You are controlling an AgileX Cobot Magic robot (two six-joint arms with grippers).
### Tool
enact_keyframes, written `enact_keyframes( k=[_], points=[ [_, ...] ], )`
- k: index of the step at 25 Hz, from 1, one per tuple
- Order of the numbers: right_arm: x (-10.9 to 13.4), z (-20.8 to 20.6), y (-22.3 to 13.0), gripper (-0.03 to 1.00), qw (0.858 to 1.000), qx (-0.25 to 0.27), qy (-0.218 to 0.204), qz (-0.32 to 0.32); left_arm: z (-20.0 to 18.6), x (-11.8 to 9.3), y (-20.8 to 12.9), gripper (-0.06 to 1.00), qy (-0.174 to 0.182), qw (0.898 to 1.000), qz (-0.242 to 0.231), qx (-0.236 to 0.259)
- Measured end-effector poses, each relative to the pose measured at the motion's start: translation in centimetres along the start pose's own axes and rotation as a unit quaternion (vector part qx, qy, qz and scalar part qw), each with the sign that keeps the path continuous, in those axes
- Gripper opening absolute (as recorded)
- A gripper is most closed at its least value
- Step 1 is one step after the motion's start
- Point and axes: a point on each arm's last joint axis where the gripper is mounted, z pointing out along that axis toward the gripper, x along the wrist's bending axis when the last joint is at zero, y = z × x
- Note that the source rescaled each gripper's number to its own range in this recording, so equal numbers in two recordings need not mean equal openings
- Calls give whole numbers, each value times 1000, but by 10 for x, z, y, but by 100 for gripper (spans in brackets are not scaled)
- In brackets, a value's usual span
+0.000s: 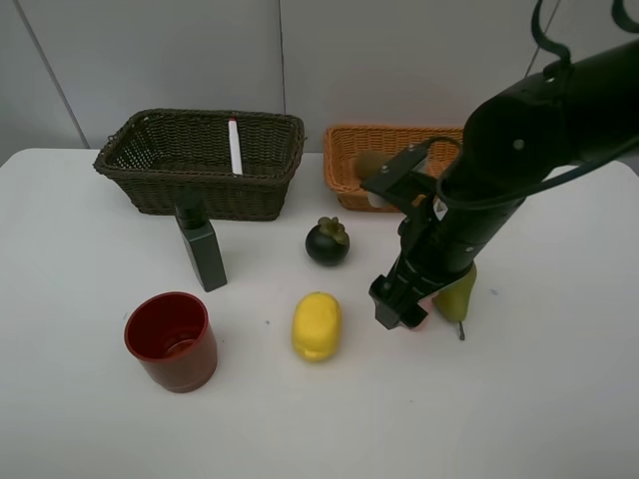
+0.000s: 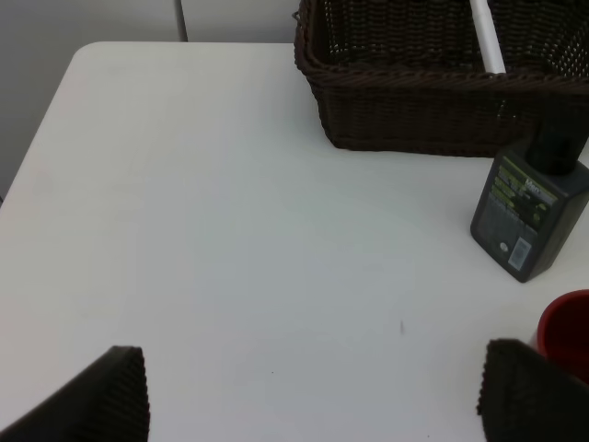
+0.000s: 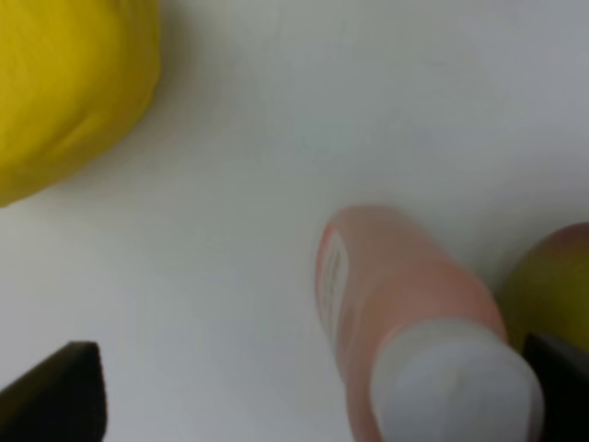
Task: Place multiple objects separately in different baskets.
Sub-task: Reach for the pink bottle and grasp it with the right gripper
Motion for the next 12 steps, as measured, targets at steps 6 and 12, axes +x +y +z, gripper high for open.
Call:
enact_keyframes(
  k=[6,12],
  points=[
    [1,5,1,98,1000,-10,-1,-2,0,0,0,93,0,1000,0,0],
    [2,26,3,98,1000,-1,4,-5,0,0,0,93,0,1000,0,0]
  ],
)
